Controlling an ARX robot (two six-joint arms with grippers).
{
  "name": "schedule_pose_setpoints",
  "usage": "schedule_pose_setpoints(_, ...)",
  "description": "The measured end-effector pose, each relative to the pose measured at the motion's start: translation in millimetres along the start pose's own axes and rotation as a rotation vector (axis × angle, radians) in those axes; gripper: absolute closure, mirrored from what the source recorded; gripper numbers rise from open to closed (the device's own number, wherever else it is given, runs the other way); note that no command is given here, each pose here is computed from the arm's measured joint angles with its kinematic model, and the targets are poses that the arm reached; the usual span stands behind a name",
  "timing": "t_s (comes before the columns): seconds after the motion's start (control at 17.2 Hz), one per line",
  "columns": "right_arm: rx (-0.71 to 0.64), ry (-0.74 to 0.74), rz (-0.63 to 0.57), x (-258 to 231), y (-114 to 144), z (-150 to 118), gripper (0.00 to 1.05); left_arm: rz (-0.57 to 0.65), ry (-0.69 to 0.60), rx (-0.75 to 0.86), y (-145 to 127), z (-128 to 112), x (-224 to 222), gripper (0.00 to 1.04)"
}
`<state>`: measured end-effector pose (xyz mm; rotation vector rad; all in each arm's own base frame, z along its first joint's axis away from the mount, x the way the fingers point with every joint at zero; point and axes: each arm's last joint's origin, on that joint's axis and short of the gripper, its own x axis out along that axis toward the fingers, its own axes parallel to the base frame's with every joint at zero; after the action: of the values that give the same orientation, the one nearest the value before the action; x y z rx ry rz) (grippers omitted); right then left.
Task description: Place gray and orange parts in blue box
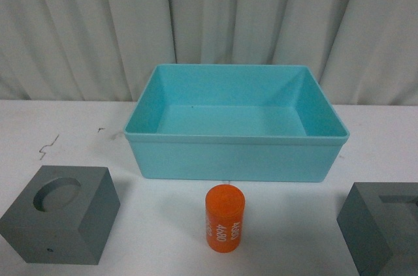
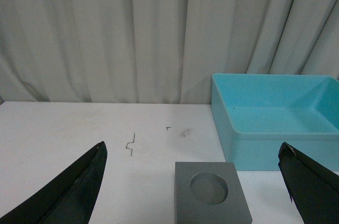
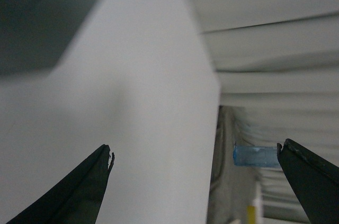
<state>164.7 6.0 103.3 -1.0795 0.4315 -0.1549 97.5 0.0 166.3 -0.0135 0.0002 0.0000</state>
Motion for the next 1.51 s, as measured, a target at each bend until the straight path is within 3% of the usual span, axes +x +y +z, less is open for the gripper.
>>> schedule_pose_setpoints(0.12,-0.61,0.267,0.352,3,69,-40,0.07,0.0,0.0,0.0,0,0,0,0.07)
schedule_pose_setpoints(0.17,-0.937,0.324,0.6,-10,99,-65,0.07,0.003,0.001,0.001,0,0,0,0.07)
schedule_pose_setpoints(0.23,-1.093,0.451,0.591,-11,116,-78,0.06,-0.003,0.001,0.002,0,0,0,0.07)
schedule_pose_setpoints(0.29,-1.174,0.522,0.653,-12,112,-80,0.06,-0.001,-0.003,0.002,0,0,0,0.07)
schedule_pose_setpoints(0.35,-1.238,0.462,0.745,-11,115,-80,0.07,0.002,0.0,0.003,0,0,0,0.07)
schedule_pose_setpoints(0.52,-1.32,0.492,0.729,-11,113,-78,0.07,0.0,-0.003,0.008,0,0,0,0.07)
schedule_pose_setpoints(0.58,-1.328,0.554,0.648,-11,119,-82,0.07,0.0,0.0,0.014,0,0,0,0.07)
schedule_pose_setpoints(0.64,-1.31,0.497,0.774,-7,110,-77,0.07,0.0,-0.002,0.013,0,0,0,0.07)
schedule_pose_setpoints(0.7,-1.267,0.558,0.565,-13,95,-69,0.07,0.002,0.002,0.014,0,0,0,0.07)
schedule_pose_setpoints(0.75,-1.088,0.496,0.647,-9,111,-81,0.13,-0.002,-0.002,0.014,0,0,0,0.07)
schedule_pose_setpoints(0.81,-0.514,0.405,0.728,-9,110,-87,0.29,0.003,0.003,0.014,0,0,0,0.07)
schedule_pose_setpoints(0.87,-0.12,0.388,0.749,-9,110,-84,0.4,0.005,-0.004,0.014,0,0,0,0.07)
schedule_pose_setpoints(0.99,0.403,0.461,0.766,-10,113,-79,0.62,-0.001,0.0,0.014,0,0,0,0.07)
schedule_pose_setpoints(1.05,0.555,0.519,0.738,-10,113,-79,0.73,0.0,0.0,0.014,0,0,0,0.07)
schedule_pose_setpoints(1.34,0.77,0.606,0.687,-10,113,-79,1.03,0.0,0.0,0.014,0,0,0,0.07)
schedule_pose_setpoints(1.51,0.798,0.617,0.681,-10,113,-79,1.03,0.0,0.0,0.014,0,0,0,0.07)
